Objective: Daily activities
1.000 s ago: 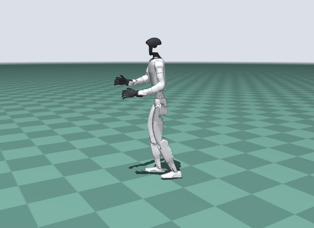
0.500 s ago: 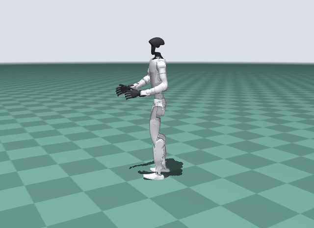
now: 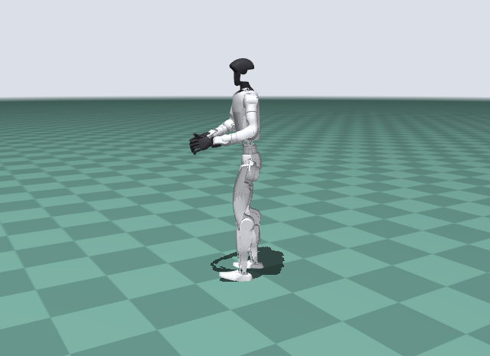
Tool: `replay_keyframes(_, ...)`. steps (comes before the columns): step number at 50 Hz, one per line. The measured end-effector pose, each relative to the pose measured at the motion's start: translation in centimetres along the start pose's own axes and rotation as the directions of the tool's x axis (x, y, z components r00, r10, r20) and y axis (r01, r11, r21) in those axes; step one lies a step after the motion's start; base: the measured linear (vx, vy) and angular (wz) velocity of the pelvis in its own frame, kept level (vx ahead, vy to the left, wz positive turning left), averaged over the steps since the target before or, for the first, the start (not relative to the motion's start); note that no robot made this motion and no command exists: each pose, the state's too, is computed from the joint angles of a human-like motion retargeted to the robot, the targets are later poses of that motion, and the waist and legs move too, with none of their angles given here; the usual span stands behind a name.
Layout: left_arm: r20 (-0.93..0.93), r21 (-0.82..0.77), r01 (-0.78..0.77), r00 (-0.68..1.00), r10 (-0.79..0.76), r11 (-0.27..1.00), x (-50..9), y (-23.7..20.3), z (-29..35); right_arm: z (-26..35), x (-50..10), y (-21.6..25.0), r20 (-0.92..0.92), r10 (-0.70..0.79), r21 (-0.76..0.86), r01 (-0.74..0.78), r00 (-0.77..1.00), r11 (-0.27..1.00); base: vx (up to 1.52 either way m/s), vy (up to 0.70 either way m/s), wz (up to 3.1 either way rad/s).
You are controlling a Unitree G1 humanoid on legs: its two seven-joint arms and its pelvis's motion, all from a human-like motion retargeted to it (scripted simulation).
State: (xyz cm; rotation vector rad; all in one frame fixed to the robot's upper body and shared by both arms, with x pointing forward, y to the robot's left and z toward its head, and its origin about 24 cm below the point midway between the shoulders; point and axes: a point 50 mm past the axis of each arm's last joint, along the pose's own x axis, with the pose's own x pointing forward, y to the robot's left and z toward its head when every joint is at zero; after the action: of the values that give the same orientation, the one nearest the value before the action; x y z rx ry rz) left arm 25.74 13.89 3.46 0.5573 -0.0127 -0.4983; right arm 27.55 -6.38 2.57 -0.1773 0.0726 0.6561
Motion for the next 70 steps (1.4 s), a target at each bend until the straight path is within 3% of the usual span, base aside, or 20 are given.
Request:
replay_keyframes(5, -0.125, -0.037, 0.083, 0.988, -0.087, 0.996, -2.2, -0.7, -2.7, -2.1, -1.8, 0.0, -0.09, 0.055, -0.072, -0.062, 0.994, 0.995, 0.04, 0.04, -0.08)
replay_keyframes(10, -0.349, -0.13, 0.193, 0.909, -0.227, 0.973, -5.6, -3.0, -7.6, -9.0, -5.0, -0.3, -0.395, 0.022, -0.079, -0.058, 0.918, 0.995, 0.15, 0.13, -0.15)
replay_keyframes(15, -0.588, -0.246, 0.233, 0.736, -0.336, 0.941, -10.0, -5.8, -13.1, -16.2, -10.4, 0.4, -0.708, -0.006, -0.029, -0.02, 0.706, 0.999, 0.22, 0.19, -0.13)
replay_keyframes(20, -0.76, -0.341, 0.164, 0.531, -0.375, 0.925, -14.1, -8.3, -17.0, -19.9, -15.4, 1.6, -0.88, 0.018, 0.042, 0.039, 0.475, 0.998, 0.22, 0.21, 0.06)
replay_keyframes(24, -0.831, -0.356, 0.115, 0.415, -0.37, 0.927, -15.6, -8.1, -18.5, -20.1, -15.3, 1.4, -0.901, 0.035, 0.077, 0.08, 0.432, 0.994, 0.19, 0.17, -0.32)
replay_keyframes(29, -0.858, -0.354, 0.17, 0.333, -0.392, 0.92, -16.7, -6.8, -19.2, -18.4, -11.1, 1.2, -0.841, 0.053, 0.113, 0.079, 0.538, 0.99, 0.17, 0.1, -0.03)
replay_keyframes(36, -0.794, -0.26, 0.471, 0.393, -0.464, 0.843, -16.6, -1.7, -17.2, -14.2, -5.1, 0.7, -0.683, 0.093, 0.109, -0.025, 0.725, 0.994, 0.13, 0.0, 0.27)
replay_keyframes(42, -0.662, -0.033, 0.766, 0.465, -0.588, 0.643, -15.2, 3.4, -9.5, -11.7, -3.0, -1.0, -0.6, 0.06, 0.037, -0.047, 0.798, 0.998, 0.04, -0.09, 0.2)
replay_keyframes(49, -0.613, 0.158, 0.867, 0.462, -0.641, 0.473, -14.1, 5.0, -3.4, -12.5, -3.1, -0.8, -0.658, 0.059, 0.013, -0.067, 0.751, 0.998, -0.02, -0.17, 0.13)
replay_keyframes(55, -0.503, 0.187, 0.799, 0.578, -0.643, 0.572, -11.4, 3.4, -3.1, -14.5, -4.5, 2.2, -0.738, 0.21, 0.13, -0.171, 0.641, 0.977, -0.03, -0.26, 0.16)
replay_keyframes(58, -0.452, 0.084, 0.709, 0.653, -0.608, 0.7, -10.1, 1.4, -5.2, -15.4, -5.6, 3.6, -0.756, 0.283, 0.2, -0.203, 0.59, 0.959, -0.03, -0.31, 0.14)
replay_keyframes(61, -0.483, -0.128, 0.576, 0.675, -0.558, 0.807, -10.0, -1.6, -9.2, -16.4, -7.0, 4.6, -0.775, 0.32, 0.241, -0.214, 0.545, 0.947, -0.03, -0.33, 0.09)
replay_keyframes(66, -0.679, -0.481, 0.235, 0.51, -0.528, 0.845, -14.5, -8.3, -16.3, -17.9, -9.6, 4.6, -0.809, 0.286, 0.231, -0.17, 0.513, 0.958, -0.03, -0.32, -0.08)
replay_keyframes(70, -0.777, -0.588, -0.044, 0.309, -0.549, 0.808, -20.2, -12.0, -18.5, -18.8, -11.9, 3.7, -0.831, 0.227, 0.201, -0.106, 0.508, 0.974, -0.03, -0.28, -0.34)
